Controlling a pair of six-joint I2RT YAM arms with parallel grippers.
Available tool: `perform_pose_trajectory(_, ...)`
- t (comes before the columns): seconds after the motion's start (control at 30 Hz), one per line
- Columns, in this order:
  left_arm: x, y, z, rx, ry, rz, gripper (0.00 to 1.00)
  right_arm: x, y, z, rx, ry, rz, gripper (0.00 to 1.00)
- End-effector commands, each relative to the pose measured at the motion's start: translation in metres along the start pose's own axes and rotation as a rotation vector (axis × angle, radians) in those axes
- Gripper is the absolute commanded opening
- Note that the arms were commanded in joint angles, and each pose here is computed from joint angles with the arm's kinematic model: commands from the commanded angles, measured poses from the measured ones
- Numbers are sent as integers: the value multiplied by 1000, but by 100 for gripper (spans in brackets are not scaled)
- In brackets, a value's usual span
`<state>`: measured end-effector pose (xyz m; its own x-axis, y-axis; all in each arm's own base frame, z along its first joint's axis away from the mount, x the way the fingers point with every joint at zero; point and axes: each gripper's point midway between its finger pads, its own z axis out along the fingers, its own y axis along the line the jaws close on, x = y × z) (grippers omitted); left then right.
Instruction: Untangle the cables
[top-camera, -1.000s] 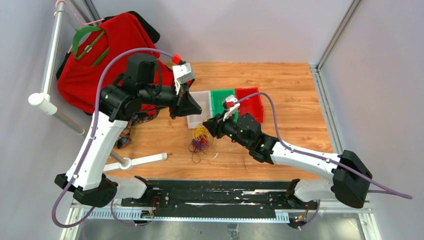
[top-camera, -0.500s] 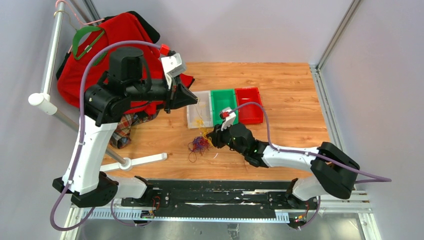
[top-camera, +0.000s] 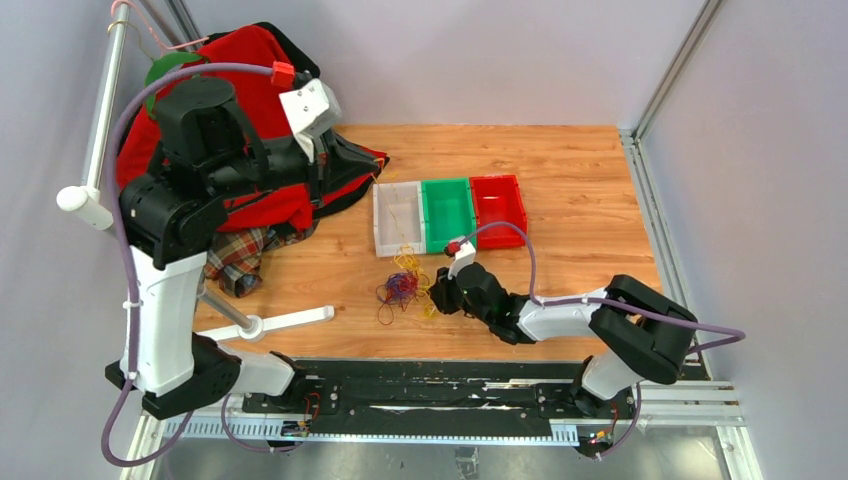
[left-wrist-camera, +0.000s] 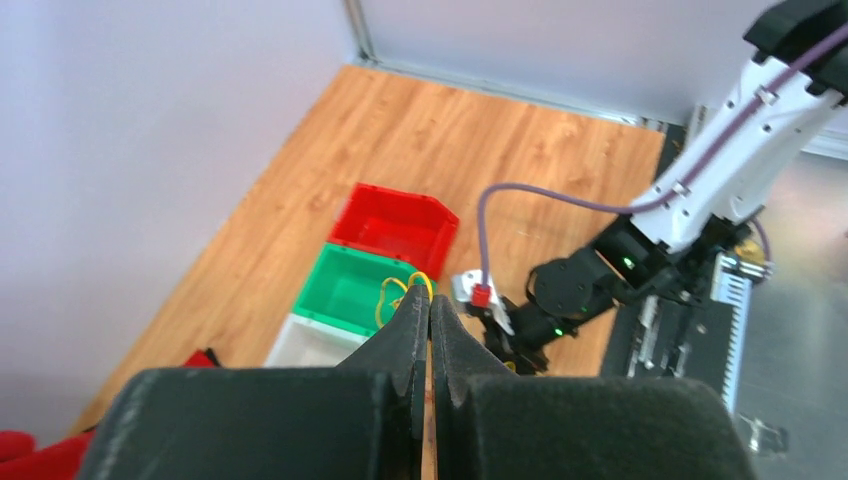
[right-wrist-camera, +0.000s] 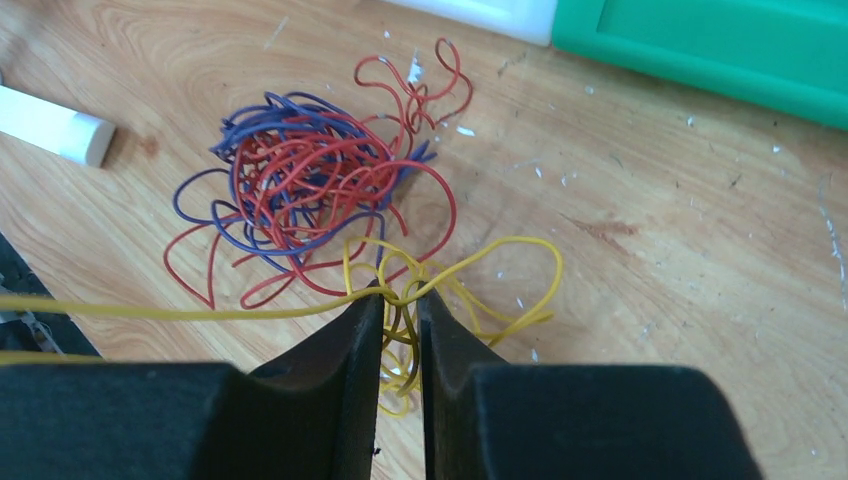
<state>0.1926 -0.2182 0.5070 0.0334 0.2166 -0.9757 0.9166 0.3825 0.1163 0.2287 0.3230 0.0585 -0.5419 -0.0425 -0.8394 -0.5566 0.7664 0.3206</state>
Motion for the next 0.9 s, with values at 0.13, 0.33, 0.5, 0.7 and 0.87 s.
perform_pose_trajectory(0.13,-48,23,-24,-178,-105,141,0,23,-23,-2,78,28,31,16)
perform_pose_trajectory(0.33,-85,43,-43,-318,-194,206,0,44,-35,-6,115,71,38,13)
perform_pose_trajectory(0.5,-111,56,-62,-438,-282,259,0,53,-40,-8,128,94,42,4)
perform_pose_trajectory(0.7,-162,75,-106,-664,-468,351,0,67,-48,-8,153,126,42,1)
perform_pose_trajectory(0.87,-180,91,-130,-813,-560,360,0,78,-54,-10,168,142,51,1)
